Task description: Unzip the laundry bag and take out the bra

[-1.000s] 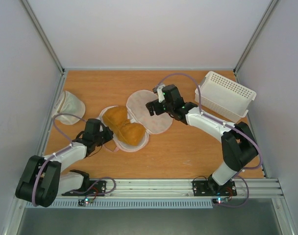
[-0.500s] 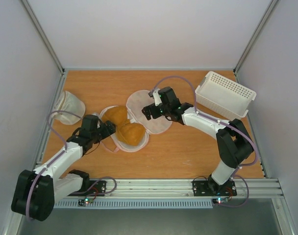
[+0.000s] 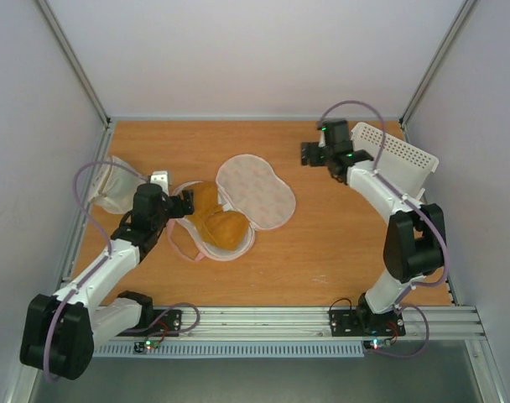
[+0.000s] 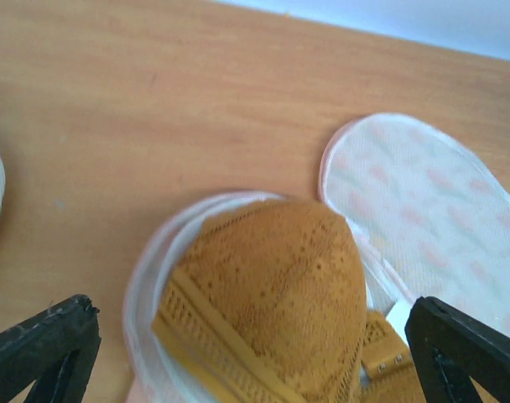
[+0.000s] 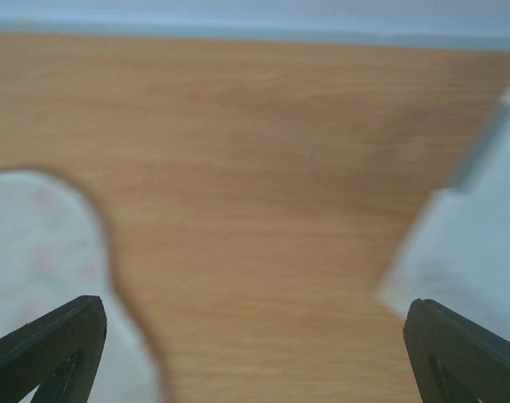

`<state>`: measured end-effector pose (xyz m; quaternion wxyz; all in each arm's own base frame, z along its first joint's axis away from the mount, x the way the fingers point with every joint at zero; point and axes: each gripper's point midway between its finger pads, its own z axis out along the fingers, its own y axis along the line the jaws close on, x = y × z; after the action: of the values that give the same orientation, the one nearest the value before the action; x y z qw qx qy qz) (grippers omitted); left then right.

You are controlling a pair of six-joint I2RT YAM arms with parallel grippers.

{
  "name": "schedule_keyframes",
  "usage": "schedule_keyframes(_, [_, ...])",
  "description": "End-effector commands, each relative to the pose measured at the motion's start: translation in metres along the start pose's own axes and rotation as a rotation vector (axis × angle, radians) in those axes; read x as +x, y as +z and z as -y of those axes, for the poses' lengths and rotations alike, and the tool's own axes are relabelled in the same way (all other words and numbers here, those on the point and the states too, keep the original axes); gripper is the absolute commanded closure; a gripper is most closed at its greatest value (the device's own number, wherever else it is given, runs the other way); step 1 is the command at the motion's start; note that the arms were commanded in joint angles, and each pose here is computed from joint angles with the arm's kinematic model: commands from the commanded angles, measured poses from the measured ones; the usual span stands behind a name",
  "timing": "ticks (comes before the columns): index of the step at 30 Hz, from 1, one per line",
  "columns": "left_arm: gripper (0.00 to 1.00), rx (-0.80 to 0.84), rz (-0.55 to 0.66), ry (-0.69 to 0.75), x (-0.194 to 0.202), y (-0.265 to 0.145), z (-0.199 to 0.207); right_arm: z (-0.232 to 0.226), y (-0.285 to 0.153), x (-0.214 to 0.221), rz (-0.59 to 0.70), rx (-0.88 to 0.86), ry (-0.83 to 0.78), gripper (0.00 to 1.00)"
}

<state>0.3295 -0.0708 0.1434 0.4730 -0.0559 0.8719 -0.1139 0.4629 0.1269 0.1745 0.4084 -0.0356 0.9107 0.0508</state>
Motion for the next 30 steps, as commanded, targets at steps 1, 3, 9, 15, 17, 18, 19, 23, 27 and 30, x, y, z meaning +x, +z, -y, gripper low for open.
schedule_keyframes(1, [0.01, 0.025, 0.178, 0.128, -0.047, 0.0, 0.011, 0.082, -0.015, -0.03, 0.046, 0.175, 0.09, 0.02])
schedule_keyframes(3, [0.01, 0.038, 0.159, 0.102, -0.041, 0.001, 0.012, 0.11, -0.01, -0.028, 0.023, 0.208, 0.123, 0.02])
schedule_keyframes(9, [0.01, 0.036, 0.116, 0.058, -0.022, 0.002, 0.007, 0.192, 0.01, -0.012, -0.08, 0.31, 0.228, 0.02])
schedule_keyframes(15, [0.01, 0.042, 0.111, 0.048, -0.014, -0.001, 0.005, 0.152, 0.015, -0.009, -0.156, -0.017, 0.071, 0.1])
schedule_keyframes(17, [0.01, 0.053, 0.116, 0.049, -0.014, -0.002, 0.006, 0.134, 0.009, 0.0, -0.179, -0.128, -0.037, 0.09])
schedule_keyframes(18, [0.01, 0.059, 0.12, 0.05, -0.015, -0.002, 0.008, 0.129, 0.009, 0.006, -0.198, -0.16, -0.094, 0.08])
schedule_keyframes(19, [0.01, 0.068, 0.127, 0.052, -0.016, -0.002, 0.009, 0.13, 0.011, 0.013, -0.22, -0.167, -0.144, 0.08])
schedule_keyframes(23, [0.01, 0.072, 0.136, 0.062, -0.017, -0.004, 0.01, 0.153, 0.021, 0.04, -0.342, -0.06, -0.242, 0.1])
schedule_keyframes(27, [0.01, 0.08, 0.139, 0.05, -0.016, -0.005, 0.01, 0.151, 0.027, 0.055, -0.392, -0.045, -0.284, 0.12])
schedule_keyframes(30, [0.01, 0.087, 0.129, 0.035, -0.012, -0.004, 0.01, 0.147, 0.034, 0.061, -0.422, -0.018, -0.306, 0.22])
